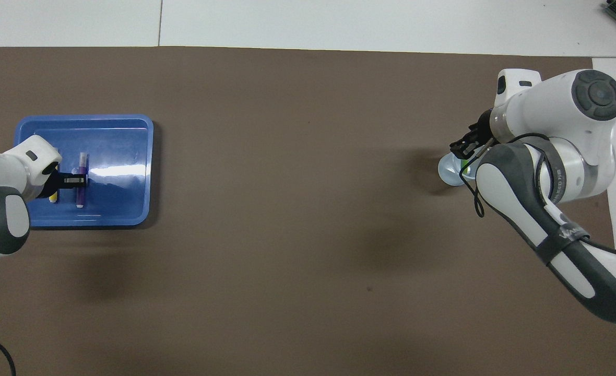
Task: Right arm passes pens to left for tray arrangement
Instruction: 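Release the purple pen in the tray with the left gripper, then lift the green pen from the cup with the right gripper, then carry the green pen toward the left gripper while the left gripper approaches, then close the left gripper on the green pen and open the right gripper, then move the green pen into the tray while the right gripper withdraws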
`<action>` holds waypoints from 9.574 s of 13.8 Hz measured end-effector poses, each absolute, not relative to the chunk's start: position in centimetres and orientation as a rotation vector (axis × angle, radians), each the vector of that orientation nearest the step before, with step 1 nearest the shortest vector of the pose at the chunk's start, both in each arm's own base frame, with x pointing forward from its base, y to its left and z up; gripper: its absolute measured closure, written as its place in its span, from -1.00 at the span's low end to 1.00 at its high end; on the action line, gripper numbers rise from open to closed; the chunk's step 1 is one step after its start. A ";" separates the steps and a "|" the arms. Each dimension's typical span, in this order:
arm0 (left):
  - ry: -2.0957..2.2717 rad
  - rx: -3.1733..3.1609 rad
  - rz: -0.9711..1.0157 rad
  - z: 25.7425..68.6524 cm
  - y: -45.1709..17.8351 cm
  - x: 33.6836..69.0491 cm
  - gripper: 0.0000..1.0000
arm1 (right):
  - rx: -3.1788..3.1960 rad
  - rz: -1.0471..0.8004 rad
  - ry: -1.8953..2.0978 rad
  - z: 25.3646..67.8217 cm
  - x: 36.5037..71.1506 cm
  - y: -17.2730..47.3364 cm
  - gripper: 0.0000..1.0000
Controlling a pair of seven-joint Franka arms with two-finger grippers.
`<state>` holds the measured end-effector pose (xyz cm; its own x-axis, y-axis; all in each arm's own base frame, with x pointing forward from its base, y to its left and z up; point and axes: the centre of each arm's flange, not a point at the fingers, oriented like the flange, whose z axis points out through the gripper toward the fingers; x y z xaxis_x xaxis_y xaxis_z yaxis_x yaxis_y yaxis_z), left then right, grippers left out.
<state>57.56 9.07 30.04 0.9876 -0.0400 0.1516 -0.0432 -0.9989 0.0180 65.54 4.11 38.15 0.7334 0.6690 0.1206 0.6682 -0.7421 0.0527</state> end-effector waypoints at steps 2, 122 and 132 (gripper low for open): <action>-0.065 3.110 0.235 30.0 9.0 57.5 0.17 | 2.920 0.201 1.128 38.2 65.5 4.2 -0.15; 1.151 2.546 -0.376 51.4 -13.5 44.5 0.64 | 3.472 -0.032 0.172 57.4 54.4 33.1 -1.00; 0.468 2.967 0.063 43.4 -11.0 49.4 0.64 | 3.260 0.012 0.493 55.9 58.5 22.2 -1.00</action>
<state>49.35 -11.05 43.37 0.9508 0.3093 0.0203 0.3035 -0.9423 0.1414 58.54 22.20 55.92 0.9556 0.2933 0.0302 0.2944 -0.9435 -0.1519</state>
